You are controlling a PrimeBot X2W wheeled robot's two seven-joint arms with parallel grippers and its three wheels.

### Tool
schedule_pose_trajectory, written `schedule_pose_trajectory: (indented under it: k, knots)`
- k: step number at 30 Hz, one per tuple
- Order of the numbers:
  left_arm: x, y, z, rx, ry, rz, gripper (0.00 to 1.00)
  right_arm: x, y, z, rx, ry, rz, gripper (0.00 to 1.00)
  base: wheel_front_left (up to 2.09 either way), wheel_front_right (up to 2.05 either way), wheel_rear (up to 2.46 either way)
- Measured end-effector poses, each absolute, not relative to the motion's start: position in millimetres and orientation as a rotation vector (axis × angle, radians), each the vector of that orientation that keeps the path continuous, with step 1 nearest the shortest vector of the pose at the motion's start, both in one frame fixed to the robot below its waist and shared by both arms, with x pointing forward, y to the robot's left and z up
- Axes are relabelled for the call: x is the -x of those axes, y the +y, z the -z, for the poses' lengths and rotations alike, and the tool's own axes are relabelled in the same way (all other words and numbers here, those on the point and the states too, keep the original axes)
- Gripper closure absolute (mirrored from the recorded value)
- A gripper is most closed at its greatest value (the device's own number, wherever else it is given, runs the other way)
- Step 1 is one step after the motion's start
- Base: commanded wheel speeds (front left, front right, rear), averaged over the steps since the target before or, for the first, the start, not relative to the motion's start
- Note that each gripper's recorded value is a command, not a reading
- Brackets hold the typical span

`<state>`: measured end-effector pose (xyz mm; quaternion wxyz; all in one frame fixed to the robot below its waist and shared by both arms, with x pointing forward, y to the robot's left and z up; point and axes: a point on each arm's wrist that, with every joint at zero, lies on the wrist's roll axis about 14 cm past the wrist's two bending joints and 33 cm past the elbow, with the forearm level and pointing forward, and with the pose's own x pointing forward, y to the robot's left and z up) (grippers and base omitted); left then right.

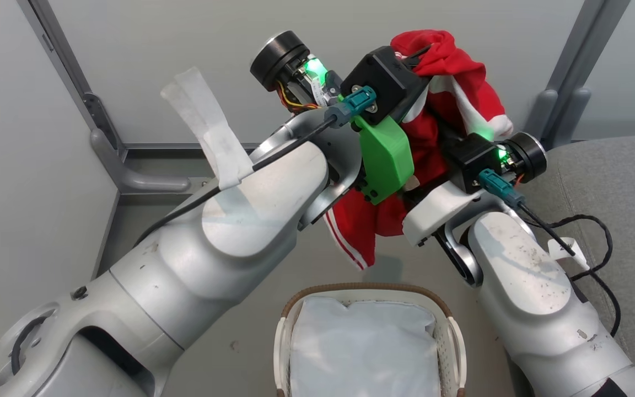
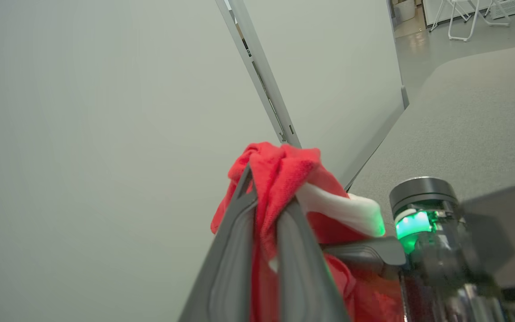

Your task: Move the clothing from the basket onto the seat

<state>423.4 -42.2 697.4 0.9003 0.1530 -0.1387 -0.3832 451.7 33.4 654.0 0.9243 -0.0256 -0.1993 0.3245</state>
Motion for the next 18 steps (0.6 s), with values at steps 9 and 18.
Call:
schedule_pose_trajectory:
  k: [9, 18]
  knots:
    - [-415.0, -47.7, -700.7, -0.282, -0.295, 0.817, 1.0, -451.5, 44.1, -651.7, 0.099, -0.415, -0.694, 0.77, 0.0, 0.0, 0.0]
    - [-424.9, -39.0, -699.6, -0.248, -0.271, 0.787, 1.0, -455.3, 37.0, -650.2, 0.103, -0.411, -0.673, 1.0, 0.0, 0.0, 0.0]
